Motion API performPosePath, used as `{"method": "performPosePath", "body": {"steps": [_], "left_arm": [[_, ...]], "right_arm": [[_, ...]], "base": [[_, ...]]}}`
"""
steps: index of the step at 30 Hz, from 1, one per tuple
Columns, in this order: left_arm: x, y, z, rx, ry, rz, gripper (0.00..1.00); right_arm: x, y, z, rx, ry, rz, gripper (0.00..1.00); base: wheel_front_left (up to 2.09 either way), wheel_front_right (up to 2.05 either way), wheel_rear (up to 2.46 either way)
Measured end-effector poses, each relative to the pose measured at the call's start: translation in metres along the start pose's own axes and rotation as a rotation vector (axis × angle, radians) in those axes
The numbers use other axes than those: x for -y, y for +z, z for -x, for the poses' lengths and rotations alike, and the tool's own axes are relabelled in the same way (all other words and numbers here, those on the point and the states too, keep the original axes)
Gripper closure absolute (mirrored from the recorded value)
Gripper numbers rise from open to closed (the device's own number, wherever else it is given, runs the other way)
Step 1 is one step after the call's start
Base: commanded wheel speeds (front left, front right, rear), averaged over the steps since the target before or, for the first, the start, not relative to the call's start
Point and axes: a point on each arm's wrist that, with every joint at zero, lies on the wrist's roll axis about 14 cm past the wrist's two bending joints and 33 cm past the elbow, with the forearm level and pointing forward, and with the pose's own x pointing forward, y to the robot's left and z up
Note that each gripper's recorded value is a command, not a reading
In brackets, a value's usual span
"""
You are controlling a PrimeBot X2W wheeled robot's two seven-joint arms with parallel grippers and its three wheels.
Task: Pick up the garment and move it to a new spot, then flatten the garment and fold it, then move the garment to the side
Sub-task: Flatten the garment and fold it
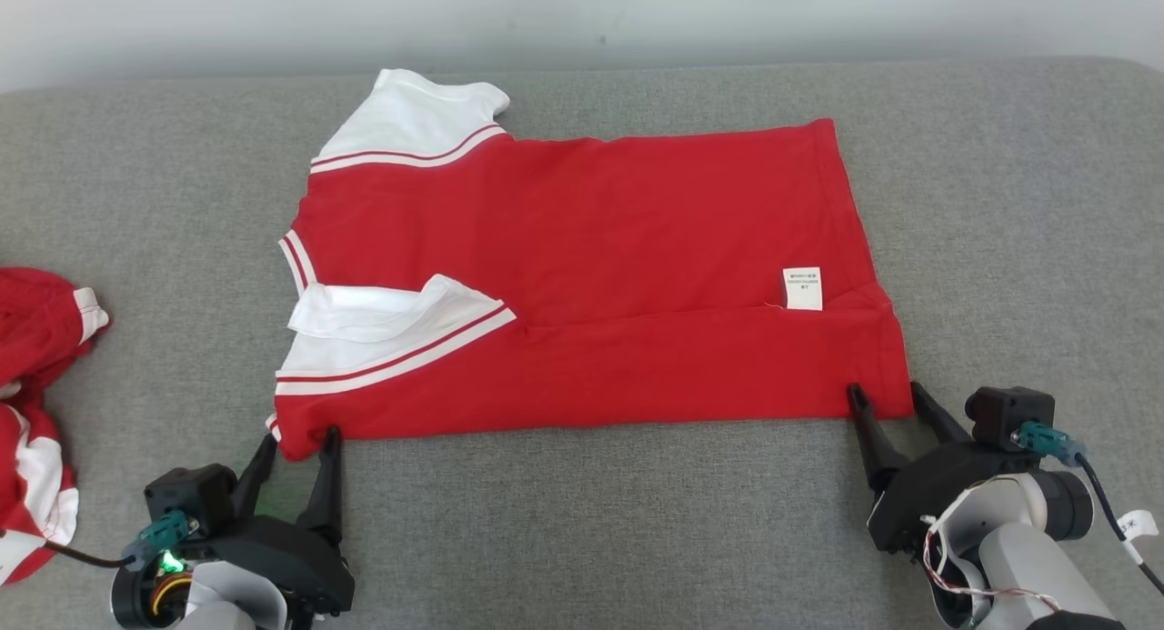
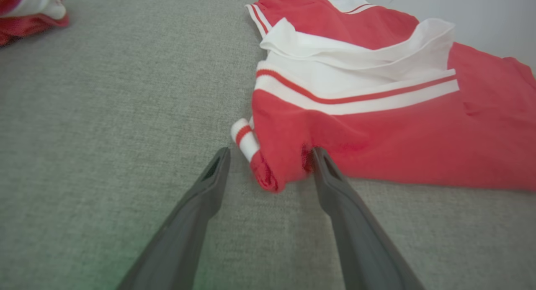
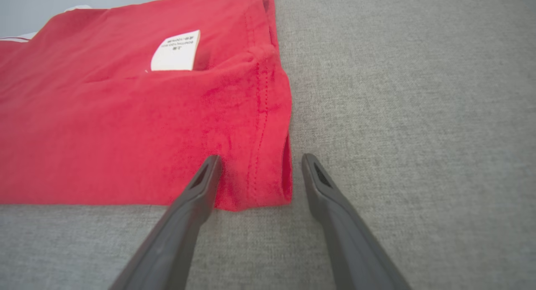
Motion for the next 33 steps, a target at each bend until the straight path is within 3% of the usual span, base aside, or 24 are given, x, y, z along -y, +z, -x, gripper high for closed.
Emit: {"method": "performPosePath", "body": {"steps": [1,2,3,4,10,17,27,28,29,30,33], "left_arm": [[0.0,-0.003,0.0,-0.008,0.001,0.0,0.37],[-0.001,-0.005,0.001,-0.014,0.001,0.001,0.71],[-0.002,-0.005,0.0,-0.017,0.001,0.009,0.98],[-0.001,-0.006,0.001,-0.019,-0.004,0.013,1.0],[0.0,-0.005,0.011,-0.008,-0.007,0.03,1.0],[0.006,-0.017,0.053,0.006,-0.012,0.074,1.0],[0.003,-0.037,0.103,-0.048,0.037,0.118,1.0],[0.003,-0.036,0.104,-0.049,0.039,0.117,0.97],[0.004,-0.035,0.103,-0.049,0.04,0.117,0.53],[0.004,-0.034,0.103,-0.045,0.042,0.119,0.0],[0.003,-0.032,0.102,-0.041,0.047,0.115,0.0]], "right_arm": [[0.0,0.0,-0.002,-0.005,0.0,0.002,0.43],[-0.001,0.0,-0.003,-0.005,0.002,-0.005,1.0],[-0.003,0.0,-0.004,-0.004,0.004,-0.007,1.0],[-0.004,0.0,-0.005,-0.002,0.005,-0.007,1.0],[-0.002,0.003,0.006,0.038,0.0,-0.043,1.0],[0.014,0.0,0.047,0.095,-0.031,-0.109,1.0],[0.0,-0.024,0.089,0.02,-0.006,-0.145,1.0],[0.0,-0.024,0.09,0.012,-0.01,-0.147,0.61],[0.001,-0.025,0.091,0.004,-0.014,-0.155,0.13],[0.0,-0.025,0.091,-0.003,-0.015,-0.153,0.0],[-0.001,-0.021,0.092,0.002,-0.02,-0.15,0.0]], "base": [[0.0,0.0,0.0],[0.0,0.0,0.0],[0.0,0.0,0.0],[0.0,0.0,0.0],[0.0,0.0,0.0],[0.0,0.0,0.0],[0.0,0.0,0.0],[0.0,0.0,0.0],[0.0,0.0,0.0],[0.0,0.0,0.0],[0.0,0.0,0.0]]}}
